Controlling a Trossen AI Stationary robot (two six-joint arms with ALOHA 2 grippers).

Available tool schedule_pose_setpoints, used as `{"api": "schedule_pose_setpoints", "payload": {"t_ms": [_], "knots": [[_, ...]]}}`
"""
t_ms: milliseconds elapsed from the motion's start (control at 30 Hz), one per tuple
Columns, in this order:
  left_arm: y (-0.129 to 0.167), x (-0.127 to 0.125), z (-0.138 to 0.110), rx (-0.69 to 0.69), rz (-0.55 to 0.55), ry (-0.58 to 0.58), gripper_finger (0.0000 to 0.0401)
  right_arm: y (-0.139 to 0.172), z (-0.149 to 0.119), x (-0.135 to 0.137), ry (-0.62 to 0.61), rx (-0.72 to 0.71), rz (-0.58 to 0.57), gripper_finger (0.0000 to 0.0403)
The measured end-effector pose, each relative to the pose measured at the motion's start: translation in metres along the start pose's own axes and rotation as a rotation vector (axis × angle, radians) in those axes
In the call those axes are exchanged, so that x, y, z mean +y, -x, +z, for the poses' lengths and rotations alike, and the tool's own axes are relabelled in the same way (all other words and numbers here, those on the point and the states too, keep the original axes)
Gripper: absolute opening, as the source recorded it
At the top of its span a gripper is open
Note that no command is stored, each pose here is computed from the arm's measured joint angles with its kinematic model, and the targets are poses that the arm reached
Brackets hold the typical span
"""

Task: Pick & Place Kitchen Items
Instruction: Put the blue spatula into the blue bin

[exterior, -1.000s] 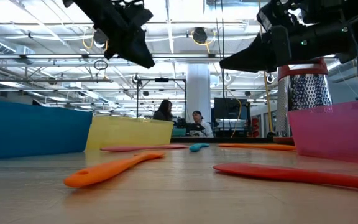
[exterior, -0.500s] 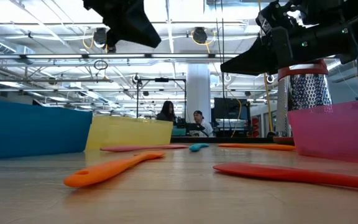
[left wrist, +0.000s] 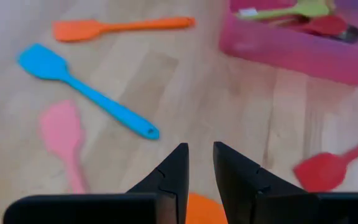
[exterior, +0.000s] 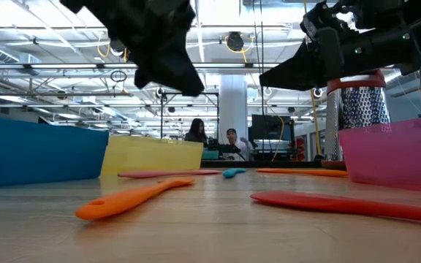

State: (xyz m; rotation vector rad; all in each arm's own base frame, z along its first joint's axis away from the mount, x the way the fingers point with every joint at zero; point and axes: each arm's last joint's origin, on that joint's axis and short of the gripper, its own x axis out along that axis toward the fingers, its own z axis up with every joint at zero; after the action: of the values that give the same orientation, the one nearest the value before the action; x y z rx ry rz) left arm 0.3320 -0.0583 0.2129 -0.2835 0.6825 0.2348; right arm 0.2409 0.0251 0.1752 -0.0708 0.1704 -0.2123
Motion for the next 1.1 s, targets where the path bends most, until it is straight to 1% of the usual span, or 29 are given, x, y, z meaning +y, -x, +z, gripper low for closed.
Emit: {"api": "schedule_pose_setpoints", "payload": {"t_ms": [33,100,167,367,500,533,600,700,767,867,933,1033,1100], "knots": [[-0.006,0.0,-0.001,0.01,-0.016,0.002,0.0076,0.0,0.0,0.0,-0.018,0.003,0.0,0.0179],[-0.014,0.002,-0.007,0.043,-0.005,-0.001,0.0076,0.0,0.0,0.0,-0.036,0.002,0.0,0.0178],[-0.022,0.004,-0.009,0.045,0.002,0.005,0.0076,0.0,0.0,0.0,-0.043,-0.001,-0.001,0.0177],[-0.028,0.014,-0.009,0.07,0.039,0.023,0.0076,0.0,0.002,0.0,-0.045,-0.018,-0.002,0.0178],[-0.029,0.018,-0.007,0.07,0.053,0.117,0.0076,0.0,0.002,0.0,-0.018,-0.022,-0.003,0.0175],[-0.029,0.018,-0.008,0.076,0.058,0.125,0.0076,0.0,0.002,0.0,-0.016,-0.022,-0.003,0.0174],[-0.029,0.019,-0.01,0.091,0.065,0.111,0.0076,0.0,0.002,0.0,-0.019,-0.022,-0.003,0.0174],[-0.029,0.02,-0.008,0.088,0.06,0.023,0.0077,0.0,0.002,0.0,-0.022,-0.022,-0.003,0.0176],[-0.03,0.022,-0.006,0.07,0.057,-0.009,0.0077,0.0,0.002,0.0,-0.013,-0.023,-0.004,0.0177],[-0.032,0.025,0.003,0.009,0.036,-0.016,0.0078,0.0,0.004,0.0,0.004,-0.035,-0.005,0.0177],[-0.036,0.026,0.008,-0.027,-0.007,-0.025,0.0084,0.0,0.004,0.0,-0.001,-0.039,-0.005,0.0174],[-0.045,0.027,0.011,-0.06,-0.068,-0.042,0.01,0.0,0.004,0.0,-0.005,-0.043,-0.004,0.017],[-0.051,0.028,0.01,-0.07,-0.074,-0.041,0.0116,0.0,0.004,0.0,-0.005,-0.043,-0.004,0.017]]}}
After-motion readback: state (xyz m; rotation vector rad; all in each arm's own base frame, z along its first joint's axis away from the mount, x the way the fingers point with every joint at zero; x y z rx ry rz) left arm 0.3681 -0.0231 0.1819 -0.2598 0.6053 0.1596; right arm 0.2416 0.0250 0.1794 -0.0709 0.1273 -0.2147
